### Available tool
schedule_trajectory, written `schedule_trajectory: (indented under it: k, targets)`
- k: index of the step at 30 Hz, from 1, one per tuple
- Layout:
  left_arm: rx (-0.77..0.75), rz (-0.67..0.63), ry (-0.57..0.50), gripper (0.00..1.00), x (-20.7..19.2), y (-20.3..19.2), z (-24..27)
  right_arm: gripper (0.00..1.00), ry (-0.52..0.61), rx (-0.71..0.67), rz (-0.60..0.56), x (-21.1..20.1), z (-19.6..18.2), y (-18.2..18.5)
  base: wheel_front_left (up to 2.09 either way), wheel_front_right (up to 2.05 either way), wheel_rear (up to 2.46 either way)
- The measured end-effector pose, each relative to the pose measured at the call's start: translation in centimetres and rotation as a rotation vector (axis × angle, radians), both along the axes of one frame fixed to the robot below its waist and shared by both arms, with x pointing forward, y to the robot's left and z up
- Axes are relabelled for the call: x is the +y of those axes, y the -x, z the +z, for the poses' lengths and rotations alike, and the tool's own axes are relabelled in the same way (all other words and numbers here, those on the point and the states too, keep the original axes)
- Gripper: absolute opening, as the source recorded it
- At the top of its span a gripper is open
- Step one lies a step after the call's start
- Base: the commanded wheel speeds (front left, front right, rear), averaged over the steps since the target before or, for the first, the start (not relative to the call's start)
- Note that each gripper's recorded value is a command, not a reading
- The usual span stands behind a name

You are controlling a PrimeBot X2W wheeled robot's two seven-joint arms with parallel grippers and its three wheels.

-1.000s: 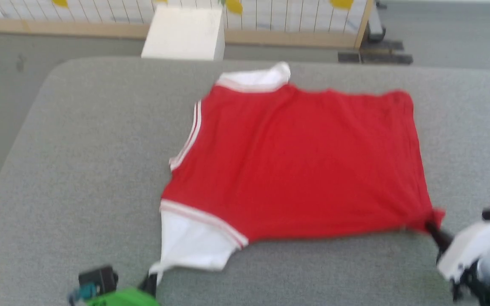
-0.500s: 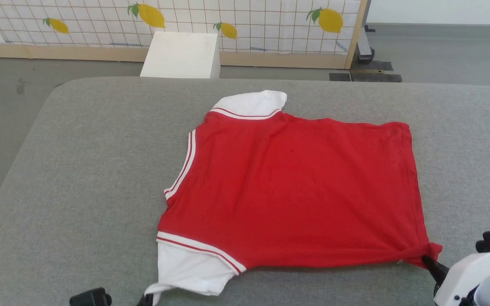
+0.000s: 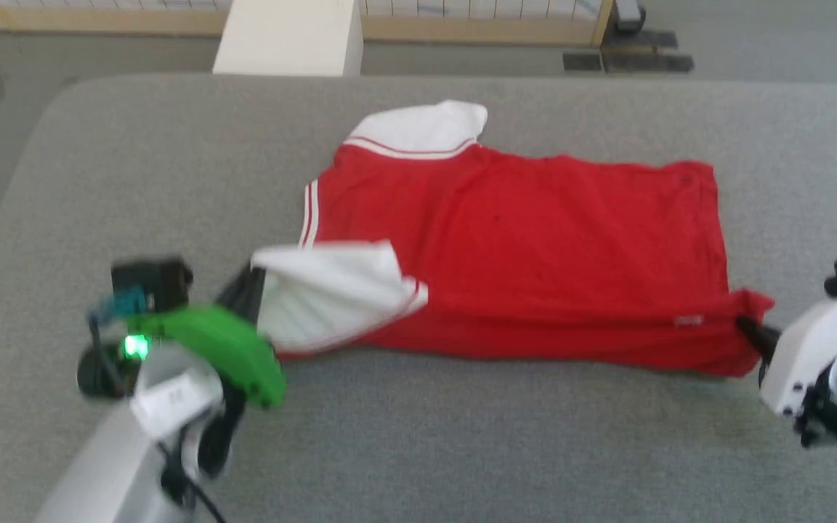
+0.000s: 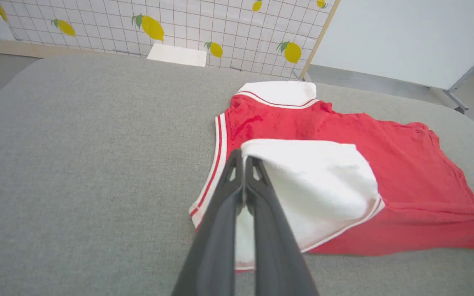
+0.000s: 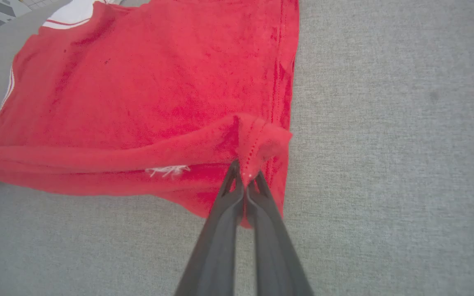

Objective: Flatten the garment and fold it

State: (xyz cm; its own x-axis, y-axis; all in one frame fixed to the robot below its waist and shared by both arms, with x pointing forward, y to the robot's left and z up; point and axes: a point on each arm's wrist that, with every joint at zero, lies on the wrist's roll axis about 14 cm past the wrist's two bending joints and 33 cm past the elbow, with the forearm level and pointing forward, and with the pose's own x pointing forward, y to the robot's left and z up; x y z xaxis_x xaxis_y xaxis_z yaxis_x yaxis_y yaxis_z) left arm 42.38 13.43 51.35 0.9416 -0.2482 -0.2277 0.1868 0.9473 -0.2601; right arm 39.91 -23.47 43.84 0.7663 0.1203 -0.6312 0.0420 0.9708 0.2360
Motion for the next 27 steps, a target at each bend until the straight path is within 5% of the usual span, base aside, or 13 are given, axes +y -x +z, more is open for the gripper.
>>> schedule_trajectory:
  k: [14,25,27]
  targets:
    - [0.104,-0.088,-0.11,0.0,-1.8,-10.1,-4.5,0.0,0.085,0.244,0.06,0.1,-4.9,-4.4,0.0,0.0,0.0]
    - [0.314,-0.089,-0.133,0.0,-2.1,-10.8,-13.1,0.0,0.124,0.354,0.105,0.1,-7.8,-5.7,0.0,0.0,0.0]
    - [0.311,-0.082,-0.133,0.67,-2.0,-11.1,-13.1,0.49,0.114,0.351,0.103,0.1,-7.7,-5.7,0.0,0.0,0.0]
